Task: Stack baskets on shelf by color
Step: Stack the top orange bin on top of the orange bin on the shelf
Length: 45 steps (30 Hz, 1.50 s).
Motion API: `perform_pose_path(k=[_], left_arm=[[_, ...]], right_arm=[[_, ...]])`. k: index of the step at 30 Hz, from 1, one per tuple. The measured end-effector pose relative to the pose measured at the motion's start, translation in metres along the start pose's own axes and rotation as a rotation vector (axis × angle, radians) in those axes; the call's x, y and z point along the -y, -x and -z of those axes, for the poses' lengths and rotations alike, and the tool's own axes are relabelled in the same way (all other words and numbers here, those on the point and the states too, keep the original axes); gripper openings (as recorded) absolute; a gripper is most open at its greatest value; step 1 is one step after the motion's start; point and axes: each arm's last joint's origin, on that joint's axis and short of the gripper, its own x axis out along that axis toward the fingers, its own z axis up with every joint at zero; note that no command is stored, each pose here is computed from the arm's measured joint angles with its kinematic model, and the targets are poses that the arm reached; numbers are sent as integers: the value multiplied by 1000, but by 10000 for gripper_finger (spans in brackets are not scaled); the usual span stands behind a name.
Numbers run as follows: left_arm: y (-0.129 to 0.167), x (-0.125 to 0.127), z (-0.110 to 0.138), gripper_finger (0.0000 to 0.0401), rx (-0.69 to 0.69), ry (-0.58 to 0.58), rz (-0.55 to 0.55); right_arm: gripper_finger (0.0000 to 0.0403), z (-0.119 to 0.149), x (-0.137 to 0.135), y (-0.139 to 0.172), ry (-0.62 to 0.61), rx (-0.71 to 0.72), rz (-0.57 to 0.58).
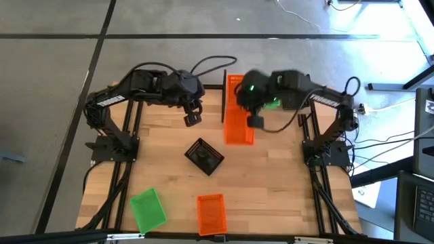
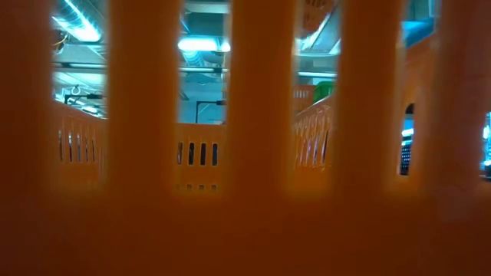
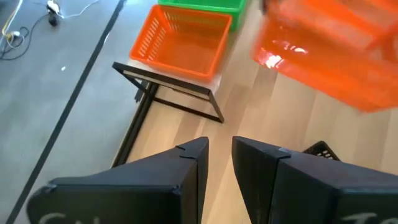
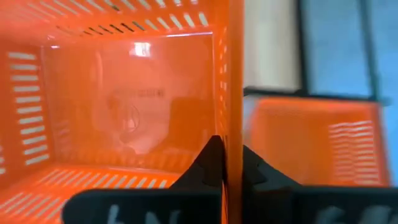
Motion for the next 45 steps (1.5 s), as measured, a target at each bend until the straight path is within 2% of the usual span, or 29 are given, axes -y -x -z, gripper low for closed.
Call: perform_pose_path(k=[3, 8, 14, 18, 21, 26, 30, 39, 45], left_arm=[[-1, 1, 0, 64, -1, -1, 1], [-1, 1, 0, 64, 0, 2, 1], [-1, 1, -1, 64, 9, 12, 2], [-1, 1, -4, 64, 41, 27, 5], [-1, 1, -7, 64, 63, 36, 7], [-1, 1, -8, 64, 70, 40, 7], [-1, 0, -8, 64, 70, 40, 5], [-1, 0, -8, 64, 70, 39, 5], [-1, 0, -7, 64, 68, 38, 5]], right_arm=[[0, -2, 27, 19, -6, 84, 74], [0, 11, 74, 32, 2, 101, 180], [0, 28, 132, 8, -57, 62, 239], [0, 41, 157, -11, -98, 0, 226], [0, 47, 166, -21, -102, -2, 170], [0, 52, 174, -33, -63, -42, 146], [0, 55, 171, -34, 19, -77, 119], [1, 55, 172, -34, 32, -77, 120], [21, 55, 172, -34, 30, -76, 120]])
